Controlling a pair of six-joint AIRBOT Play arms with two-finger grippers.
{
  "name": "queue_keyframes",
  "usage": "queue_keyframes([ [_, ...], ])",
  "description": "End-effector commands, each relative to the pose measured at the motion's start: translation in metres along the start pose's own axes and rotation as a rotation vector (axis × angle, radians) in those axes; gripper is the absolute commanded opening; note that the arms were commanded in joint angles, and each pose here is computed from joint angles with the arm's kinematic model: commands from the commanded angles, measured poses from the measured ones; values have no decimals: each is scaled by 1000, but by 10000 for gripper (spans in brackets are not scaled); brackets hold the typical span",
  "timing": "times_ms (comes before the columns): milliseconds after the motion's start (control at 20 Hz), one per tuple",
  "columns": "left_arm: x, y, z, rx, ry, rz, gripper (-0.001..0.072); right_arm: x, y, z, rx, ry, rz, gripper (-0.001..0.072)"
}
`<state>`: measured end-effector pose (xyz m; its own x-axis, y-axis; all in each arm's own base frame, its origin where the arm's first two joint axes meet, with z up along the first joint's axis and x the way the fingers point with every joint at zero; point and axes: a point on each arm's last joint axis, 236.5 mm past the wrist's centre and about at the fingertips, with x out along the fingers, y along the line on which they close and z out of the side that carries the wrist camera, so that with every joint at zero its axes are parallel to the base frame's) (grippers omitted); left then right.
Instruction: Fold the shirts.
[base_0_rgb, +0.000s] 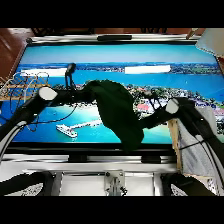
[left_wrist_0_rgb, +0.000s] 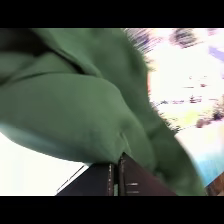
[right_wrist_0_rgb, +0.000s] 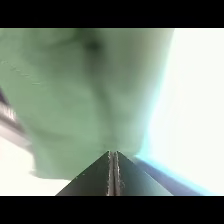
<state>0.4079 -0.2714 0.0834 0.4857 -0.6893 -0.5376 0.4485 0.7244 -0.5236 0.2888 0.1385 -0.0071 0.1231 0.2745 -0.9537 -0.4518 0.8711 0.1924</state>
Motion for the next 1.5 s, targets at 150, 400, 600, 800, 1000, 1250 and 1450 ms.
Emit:
queue_keyframes([
  [150,-100,-71,55,241,-180,-30,34,-147,1,72,-15,-448,-145,378],
  [400,-82,-91,39,229,-136,-77,34,-135,30,68,45,-403,1,519],
  [600,-149,-124,117,323,-363,-79,35,-135,33,69,55,-407,19,519],
  [800,-277,-187,195,486,-673,-77,34,-136,36,69,57,-410,31,518],
  [1000,-301,-222,180,637,-633,-113,34,-137,36,70,55,-412,27,518],
  [1250,-149,-164,62,376,-17,-215,34,-154,23,67,75,-403,-40,518],
  [1450,-5,-161,-94,301,376,-282,35,-151,-7,42,135,-301,-168,518],
])
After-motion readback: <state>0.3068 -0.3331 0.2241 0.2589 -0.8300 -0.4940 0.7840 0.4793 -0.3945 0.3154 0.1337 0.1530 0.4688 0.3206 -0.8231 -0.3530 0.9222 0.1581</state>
